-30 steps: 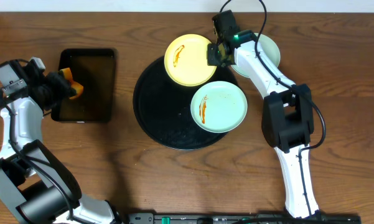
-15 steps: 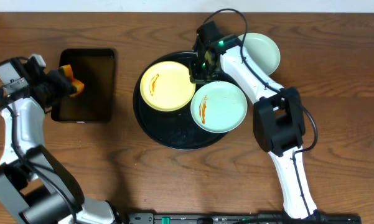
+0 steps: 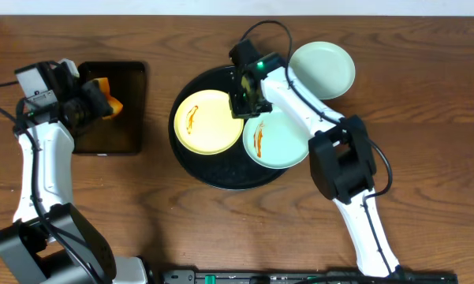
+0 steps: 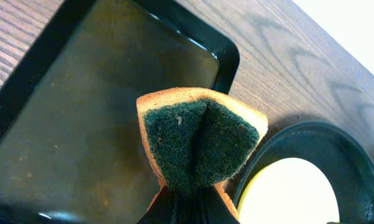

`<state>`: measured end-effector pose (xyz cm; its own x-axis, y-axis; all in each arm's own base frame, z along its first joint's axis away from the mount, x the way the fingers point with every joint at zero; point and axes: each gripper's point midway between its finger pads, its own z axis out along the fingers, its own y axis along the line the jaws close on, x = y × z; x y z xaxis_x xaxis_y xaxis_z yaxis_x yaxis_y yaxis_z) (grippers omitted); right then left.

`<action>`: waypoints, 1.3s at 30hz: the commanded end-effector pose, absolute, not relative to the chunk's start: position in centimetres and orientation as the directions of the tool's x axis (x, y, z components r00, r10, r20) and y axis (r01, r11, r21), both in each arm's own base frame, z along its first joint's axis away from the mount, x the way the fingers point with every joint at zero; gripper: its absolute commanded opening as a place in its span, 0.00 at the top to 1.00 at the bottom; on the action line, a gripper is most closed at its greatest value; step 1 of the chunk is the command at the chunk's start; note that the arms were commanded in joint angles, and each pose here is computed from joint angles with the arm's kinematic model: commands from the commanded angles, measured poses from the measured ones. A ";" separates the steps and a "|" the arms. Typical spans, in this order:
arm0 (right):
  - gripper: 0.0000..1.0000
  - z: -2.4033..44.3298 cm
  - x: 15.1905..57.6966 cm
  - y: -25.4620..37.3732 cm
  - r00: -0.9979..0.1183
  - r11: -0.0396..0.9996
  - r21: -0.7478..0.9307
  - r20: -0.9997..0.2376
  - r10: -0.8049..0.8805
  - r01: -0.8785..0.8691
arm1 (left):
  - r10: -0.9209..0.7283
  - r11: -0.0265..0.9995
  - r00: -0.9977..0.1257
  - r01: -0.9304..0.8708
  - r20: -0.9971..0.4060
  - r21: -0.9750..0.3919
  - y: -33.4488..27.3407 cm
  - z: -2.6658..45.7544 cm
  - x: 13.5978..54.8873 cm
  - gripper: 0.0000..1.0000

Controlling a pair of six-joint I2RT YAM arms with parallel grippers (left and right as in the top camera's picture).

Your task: Clean dirty plates on tray and stack at the side

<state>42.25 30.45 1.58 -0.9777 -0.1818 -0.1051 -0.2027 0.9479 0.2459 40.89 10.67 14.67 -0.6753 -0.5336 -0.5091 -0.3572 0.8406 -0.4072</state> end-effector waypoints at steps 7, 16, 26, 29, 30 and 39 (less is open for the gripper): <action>0.99 0.5 41.4 31.0 -0.972 0.956 0.185 -0.111 -0.208 -0.226 | -0.458 0.877 -0.732 -0.278 -0.504 -0.392 6.3 16.3 40.1 0.92; 0.99 0.5 41.5 30.9 -0.972 0.957 0.185 -0.114 -0.206 -0.225 | -0.396 0.855 -0.794 -0.137 -0.461 -0.499 0.8 16.7 40.2 0.93; 0.99 0.4 41.4 30.8 -0.979 0.963 0.187 -0.099 -0.175 -0.192 | -0.320 0.906 -0.856 -0.152 -0.405 -0.394 -4.6 13.3 39.7 0.93; 0.99 0.4 41.3 30.9 -0.982 0.965 0.193 -0.093 -0.164 -0.179 | -0.360 0.889 -0.879 -0.223 -0.311 -0.401 -5.8 10.7 39.1 0.93; 0.99 0.5 41.4 30.9 -0.982 0.964 0.194 -0.097 -0.164 -0.180 | -0.356 0.889 -0.890 -0.228 -0.285 -0.398 -6.5 9.8 39.0 0.93; 0.99 0.4 41.3 30.9 -0.982 0.964 0.194 -0.095 -0.164 -0.180 | -0.319 0.894 -0.935 -0.243 -0.153 -0.376 -11.0 3.8 38.5 0.93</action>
<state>41.68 31.06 1.17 -0.9777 -0.1770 -0.1130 -0.1975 0.9579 0.2086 38.81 -10.81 5.81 -0.9409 -0.2669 -0.2086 -0.1718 0.9066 -0.3854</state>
